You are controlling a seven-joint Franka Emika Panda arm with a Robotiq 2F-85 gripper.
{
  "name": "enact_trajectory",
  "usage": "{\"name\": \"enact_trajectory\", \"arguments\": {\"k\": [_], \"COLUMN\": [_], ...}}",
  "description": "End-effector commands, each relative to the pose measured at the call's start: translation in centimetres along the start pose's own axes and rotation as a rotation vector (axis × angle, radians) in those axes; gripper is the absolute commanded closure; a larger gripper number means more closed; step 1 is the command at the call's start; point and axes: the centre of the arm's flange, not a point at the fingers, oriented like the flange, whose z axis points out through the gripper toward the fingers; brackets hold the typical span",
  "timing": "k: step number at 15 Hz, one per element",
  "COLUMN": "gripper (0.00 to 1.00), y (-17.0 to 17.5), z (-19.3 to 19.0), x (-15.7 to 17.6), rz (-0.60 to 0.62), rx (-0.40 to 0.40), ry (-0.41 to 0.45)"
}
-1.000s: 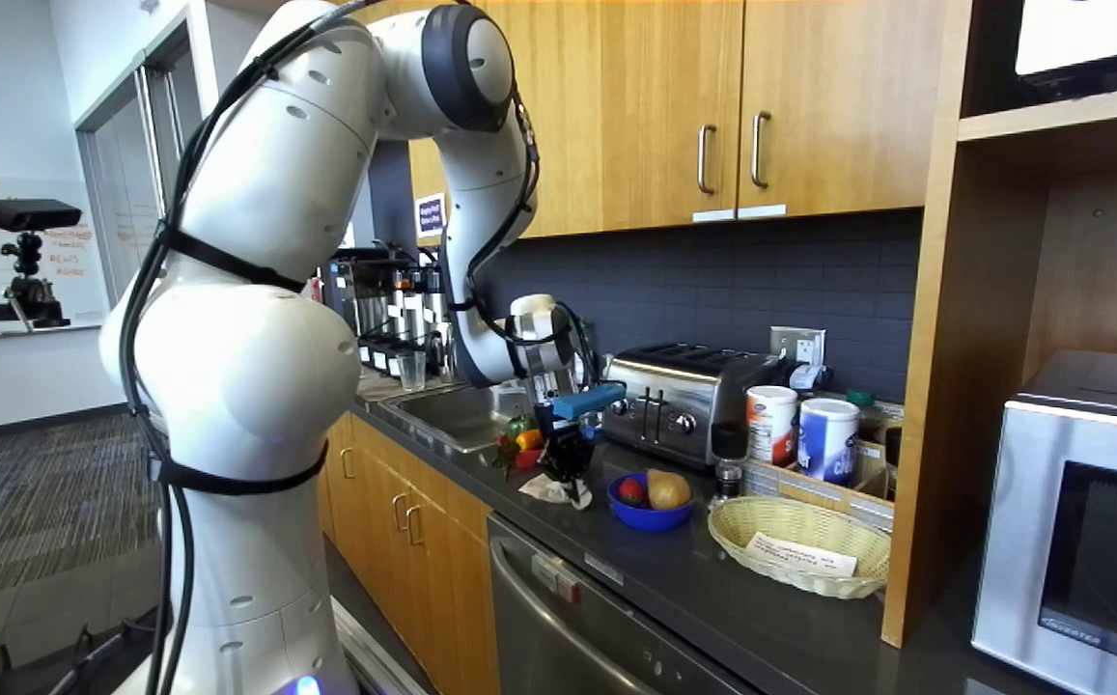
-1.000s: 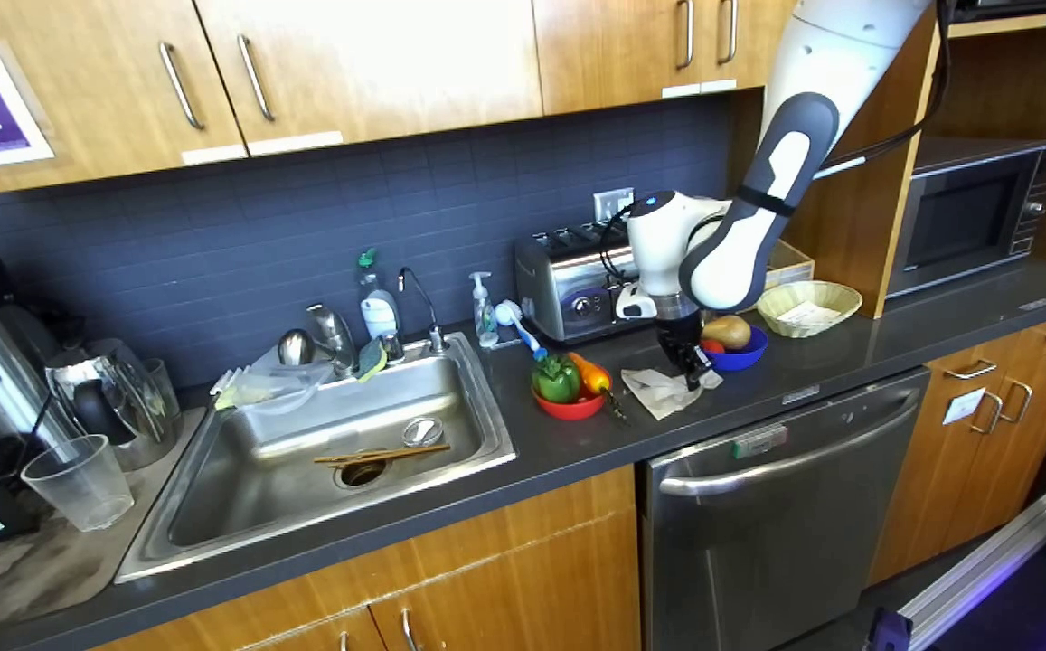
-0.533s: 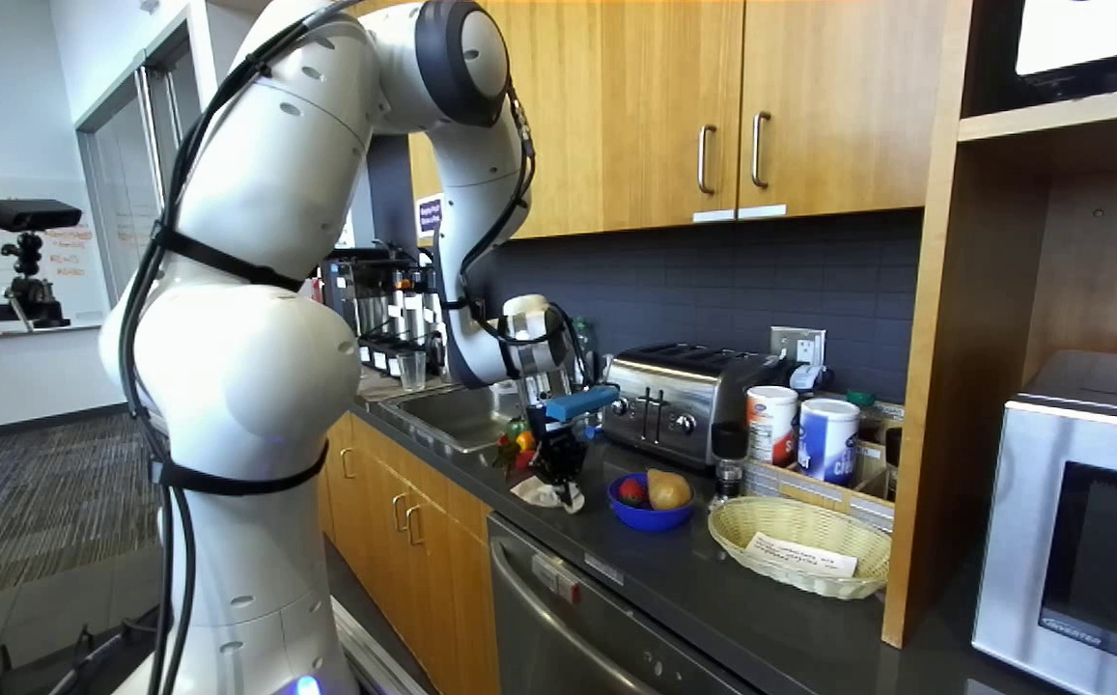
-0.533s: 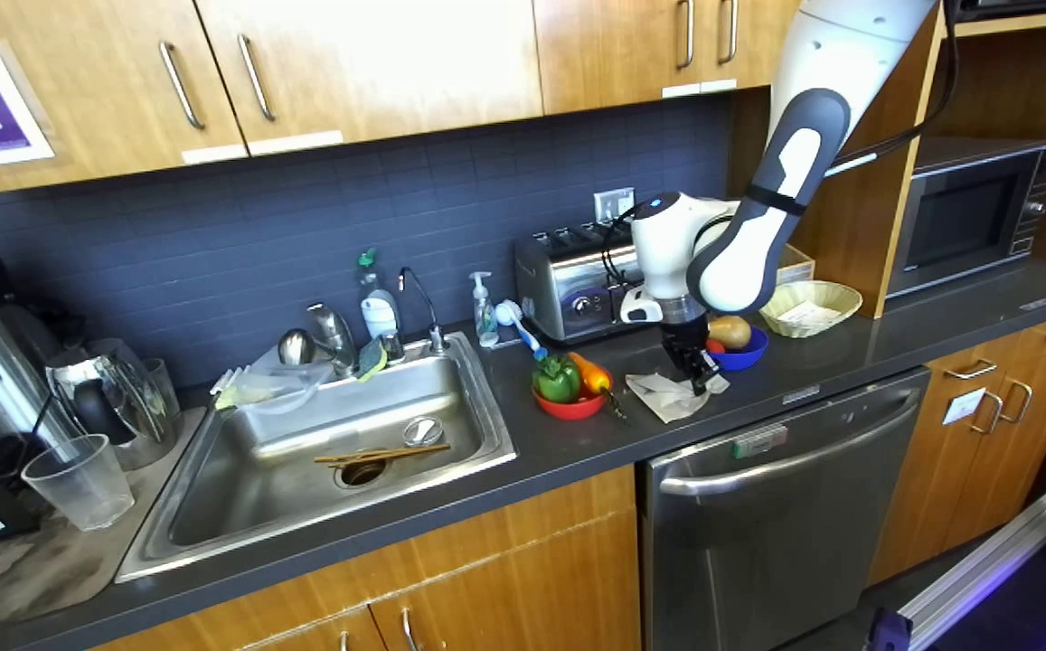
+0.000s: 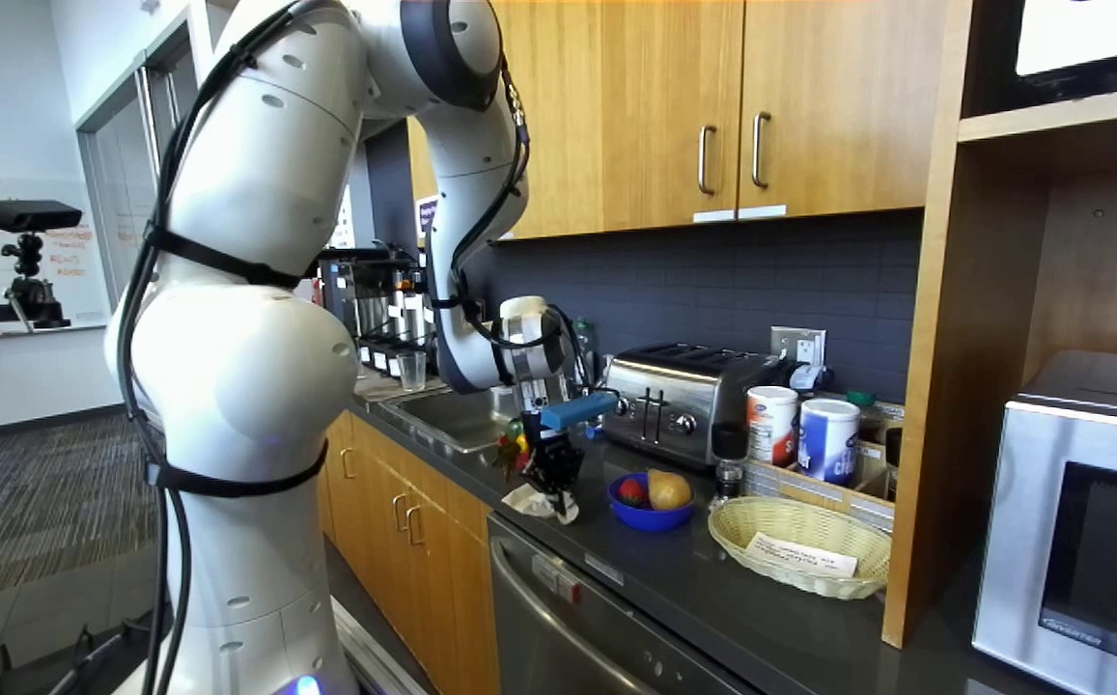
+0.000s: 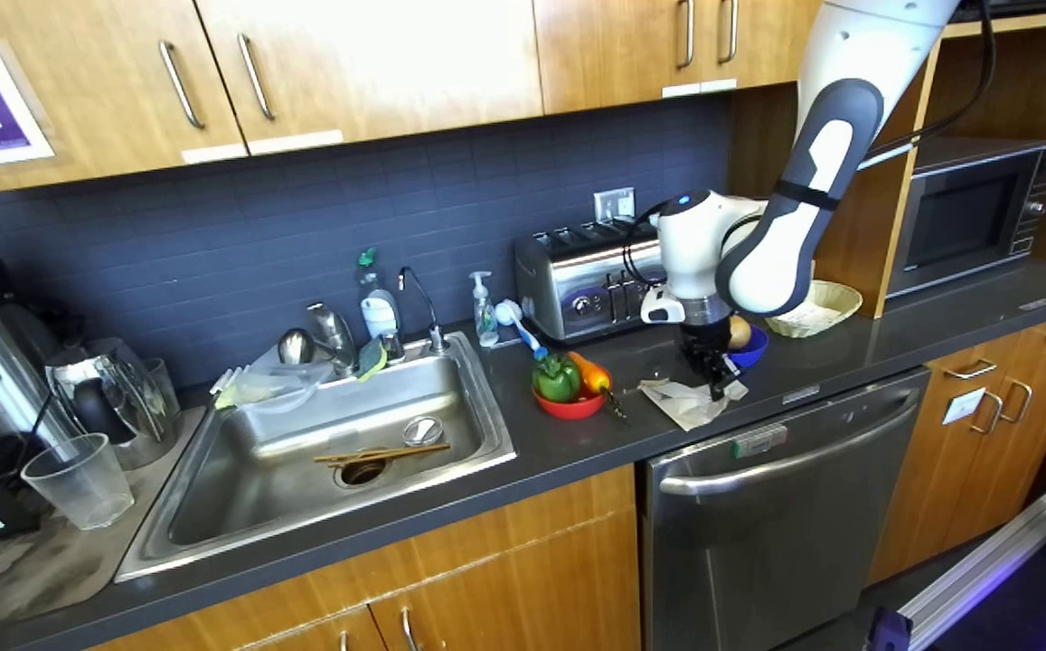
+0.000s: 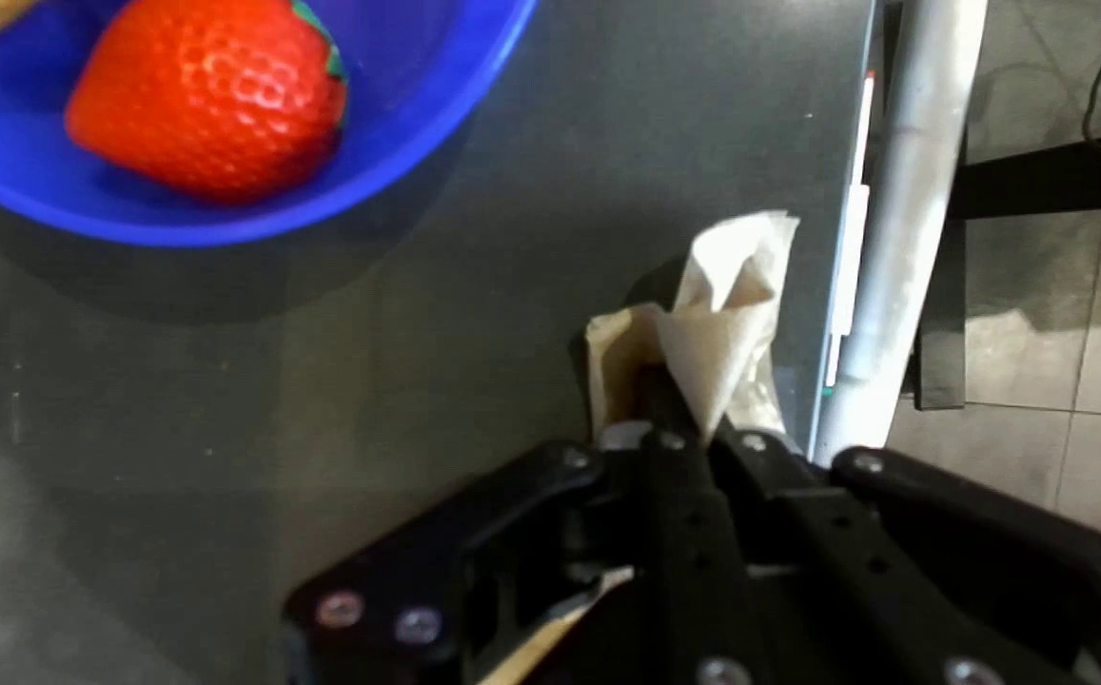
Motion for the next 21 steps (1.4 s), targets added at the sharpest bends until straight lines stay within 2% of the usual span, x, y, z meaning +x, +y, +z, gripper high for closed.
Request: {"name": "enact_trajectory", "arguments": {"k": [1,11,21], "gripper": [1.00,1.00,1.00], "y": [-2.8,-2.9,-1.1], "z": [2.0,1.3,0.7], "x": [-1.6,-3.3,-8.8], "rz": [0.015,0.070,0.229], "rx": [0.044,0.025,-0.009], "ry": [0.021,0.069,0.180]}}
